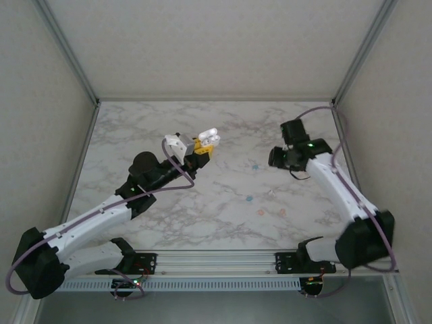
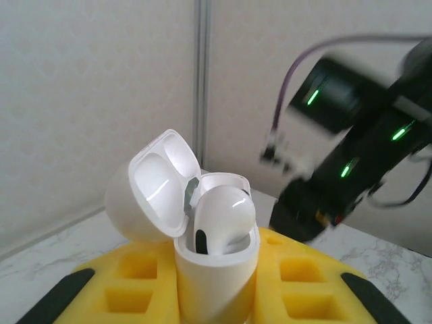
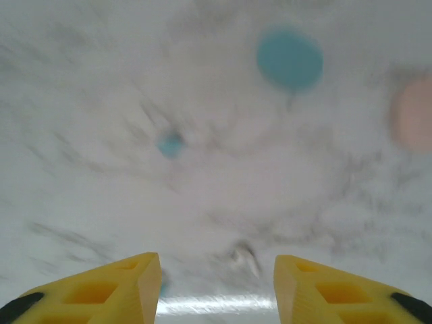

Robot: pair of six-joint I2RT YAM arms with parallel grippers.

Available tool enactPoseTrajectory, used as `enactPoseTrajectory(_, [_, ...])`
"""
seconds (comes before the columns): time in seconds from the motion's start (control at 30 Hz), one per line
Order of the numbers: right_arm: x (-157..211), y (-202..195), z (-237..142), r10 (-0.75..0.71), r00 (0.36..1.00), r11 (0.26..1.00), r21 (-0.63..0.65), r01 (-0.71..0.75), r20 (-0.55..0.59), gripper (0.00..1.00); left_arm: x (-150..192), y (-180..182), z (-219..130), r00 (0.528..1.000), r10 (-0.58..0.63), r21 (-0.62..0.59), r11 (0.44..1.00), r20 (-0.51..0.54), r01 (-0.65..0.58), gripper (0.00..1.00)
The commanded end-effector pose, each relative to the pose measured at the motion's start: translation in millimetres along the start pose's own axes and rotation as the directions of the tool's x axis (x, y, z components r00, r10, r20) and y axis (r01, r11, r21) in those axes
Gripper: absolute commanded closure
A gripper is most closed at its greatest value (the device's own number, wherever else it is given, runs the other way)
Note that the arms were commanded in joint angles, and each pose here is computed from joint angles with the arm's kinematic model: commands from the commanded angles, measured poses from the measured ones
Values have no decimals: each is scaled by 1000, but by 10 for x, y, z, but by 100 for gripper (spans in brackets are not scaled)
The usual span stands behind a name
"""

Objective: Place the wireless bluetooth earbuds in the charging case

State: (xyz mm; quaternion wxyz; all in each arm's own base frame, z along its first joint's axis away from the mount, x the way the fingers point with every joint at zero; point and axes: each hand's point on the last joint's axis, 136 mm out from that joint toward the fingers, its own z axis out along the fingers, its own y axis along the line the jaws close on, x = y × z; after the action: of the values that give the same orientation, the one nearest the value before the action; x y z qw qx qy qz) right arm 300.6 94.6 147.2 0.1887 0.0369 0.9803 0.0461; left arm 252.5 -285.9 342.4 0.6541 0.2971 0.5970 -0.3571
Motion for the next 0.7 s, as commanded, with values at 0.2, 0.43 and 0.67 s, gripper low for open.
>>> enactPoseTrajectory(0.2, [635,-39,576,-240,905,970,-52,237,-351,44,26,10,-141,1000,0,-30,1000,-3,0,89])
enactPoseTrajectory(0.43, [730,92,834,-184,911,982,-111,154,-369,36,40,17,-137,1000,-5,-33,999,-10,5,89])
enactPoseTrajectory(0.67, [833,21,1024,-116,910,993,-77,92,-398,37,66,23,-116,1000,-5,-34,999,-17,4,89])
